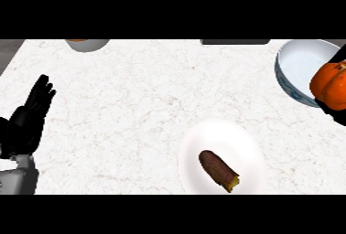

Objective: Pick the squash from the plate and place it in the bowl

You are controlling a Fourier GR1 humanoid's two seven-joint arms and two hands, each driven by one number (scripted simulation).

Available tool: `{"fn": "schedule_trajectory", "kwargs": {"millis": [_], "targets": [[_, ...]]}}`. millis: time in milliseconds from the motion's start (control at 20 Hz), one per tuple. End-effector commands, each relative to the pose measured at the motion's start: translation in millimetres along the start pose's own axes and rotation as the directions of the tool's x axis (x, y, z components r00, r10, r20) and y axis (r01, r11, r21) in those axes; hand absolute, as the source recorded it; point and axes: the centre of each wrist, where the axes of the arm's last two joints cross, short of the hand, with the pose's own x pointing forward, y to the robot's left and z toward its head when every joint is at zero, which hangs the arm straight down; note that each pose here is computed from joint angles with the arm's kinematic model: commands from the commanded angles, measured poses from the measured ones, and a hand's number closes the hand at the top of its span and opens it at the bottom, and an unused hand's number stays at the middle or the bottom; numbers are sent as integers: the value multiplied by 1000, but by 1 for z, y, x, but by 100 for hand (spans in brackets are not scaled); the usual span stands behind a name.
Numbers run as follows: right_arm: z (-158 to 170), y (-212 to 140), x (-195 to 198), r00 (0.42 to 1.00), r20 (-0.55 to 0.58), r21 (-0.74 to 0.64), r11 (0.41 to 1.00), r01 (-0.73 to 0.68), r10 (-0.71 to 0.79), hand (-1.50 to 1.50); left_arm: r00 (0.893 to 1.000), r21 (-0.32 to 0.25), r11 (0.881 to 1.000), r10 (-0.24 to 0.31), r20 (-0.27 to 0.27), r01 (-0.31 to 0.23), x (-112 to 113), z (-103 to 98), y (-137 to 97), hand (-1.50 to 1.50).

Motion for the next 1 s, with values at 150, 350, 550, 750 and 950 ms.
{"fn": "schedule_trajectory", "kwargs": {"millis": [150,350,550,750,950], "targets": [[-29,-15,-53,994,-61,-9,996,93,-94,150,1000,-4,1000,-18,7,18,-5,-3,-8,0],[-55,0,-68,989,-87,-1,993,119,-119,150,1000,-16,1000,-21,8,21,16,-2,-24,0],[-69,31,-105,988,-89,-13,992,128,-129,150,1000,-29,1000,-7,19,8,18,-3,-20,0],[-86,21,-127,986,-82,-17,990,143,-144,150,1000,-32,999,13,25,-13,17,-5,-8,0],[-93,34,-149,981,-110,-43,987,156,-160,150,1000,-40,999,-7,22,8,15,-5,-16,0]]}}
